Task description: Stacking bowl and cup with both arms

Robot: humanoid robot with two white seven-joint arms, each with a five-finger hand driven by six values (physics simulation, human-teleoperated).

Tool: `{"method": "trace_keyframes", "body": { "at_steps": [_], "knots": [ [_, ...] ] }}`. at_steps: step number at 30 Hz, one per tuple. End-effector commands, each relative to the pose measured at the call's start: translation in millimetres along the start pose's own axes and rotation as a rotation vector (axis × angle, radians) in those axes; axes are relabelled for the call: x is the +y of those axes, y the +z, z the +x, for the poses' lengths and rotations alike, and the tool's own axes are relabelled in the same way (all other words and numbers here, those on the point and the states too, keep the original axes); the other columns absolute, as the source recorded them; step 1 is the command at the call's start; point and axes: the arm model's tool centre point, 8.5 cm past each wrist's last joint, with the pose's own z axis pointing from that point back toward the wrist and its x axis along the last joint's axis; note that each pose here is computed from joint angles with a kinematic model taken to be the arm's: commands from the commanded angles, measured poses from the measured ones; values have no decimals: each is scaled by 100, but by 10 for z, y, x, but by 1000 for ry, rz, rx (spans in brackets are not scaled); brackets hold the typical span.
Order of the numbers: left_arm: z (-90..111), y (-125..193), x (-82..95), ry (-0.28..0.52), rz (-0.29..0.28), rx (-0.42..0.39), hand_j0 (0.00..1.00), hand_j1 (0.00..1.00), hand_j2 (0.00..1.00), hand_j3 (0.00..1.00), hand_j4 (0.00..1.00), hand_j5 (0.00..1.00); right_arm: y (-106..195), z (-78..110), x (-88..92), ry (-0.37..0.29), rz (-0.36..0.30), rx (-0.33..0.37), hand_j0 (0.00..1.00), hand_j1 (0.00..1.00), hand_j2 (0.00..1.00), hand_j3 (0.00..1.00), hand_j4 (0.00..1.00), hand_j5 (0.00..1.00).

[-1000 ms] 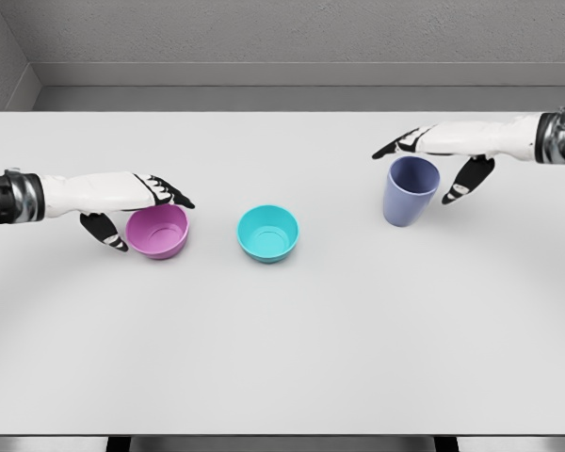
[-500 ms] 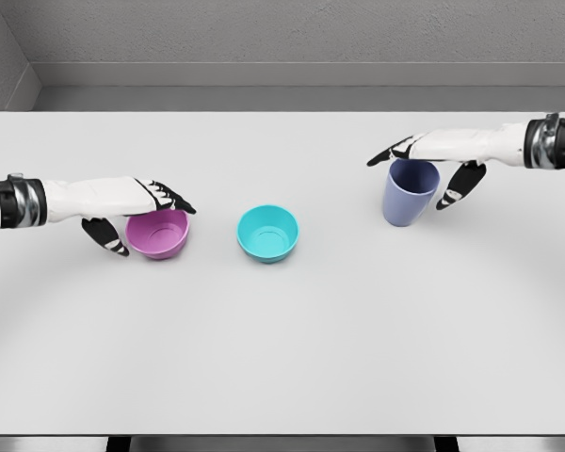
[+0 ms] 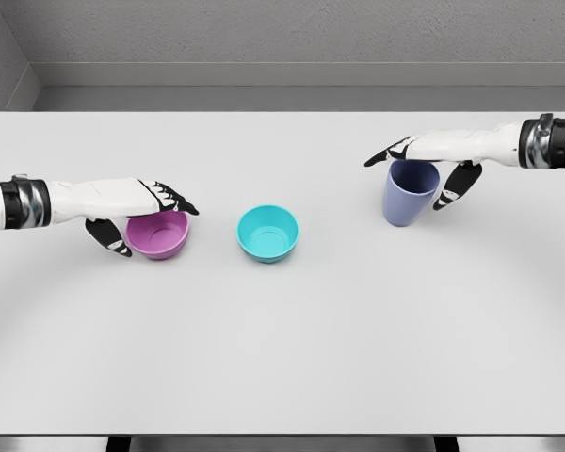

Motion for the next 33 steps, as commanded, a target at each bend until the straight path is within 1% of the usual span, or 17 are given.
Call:
{"method": "trace_keyframes", "body": {
  "at_steps": [1,7,10,11,14,16,18,29,31,33],
  "knots": [
    [0,1,-2,5,3,0,100,100,100,100,100,100,5,2,-15,-4,-6,-1,100,100,100,100,100,100],
    [1,-3,-25,8,-1,0,100,100,100,100,100,100,5,2,-15,-4,-6,-1,100,100,100,100,100,100],
    [30,-55,-29,10,2,-12,100,100,100,100,100,100,5,2,-15,-4,-6,-1,100,100,100,100,100,100],
    [30,-55,-29,10,2,-12,95,95,95,95,95,95,5,2,-15,-4,-6,-1,100,100,100,100,100,100],
    [35,-58,-34,10,1,-14,86,86,86,86,86,86,3,6,-17,-3,-6,-2,100,100,100,100,100,100],
    [35,-59,-83,18,-4,-14,77,77,77,77,77,77,3,6,-17,-3,-6,-2,100,100,100,100,100,100],
    [39,-61,-88,19,-5,-15,72,72,72,72,72,72,7,7,-16,-3,-6,-2,100,100,100,100,100,100],
    [61,-70,-70,13,-1,-21,71,71,71,71,71,71,23,5,-27,-1,-8,0,100,100,100,100,100,100],
    [80,-73,-52,9,3,-27,70,70,70,70,70,70,21,4,-20,-2,-8,0,100,100,100,100,100,100],
    [166,-92,10,-14,13,-49,70,70,70,70,70,70,28,5,-27,-1,-8,0,100,100,100,100,100,100]
  ]
}}
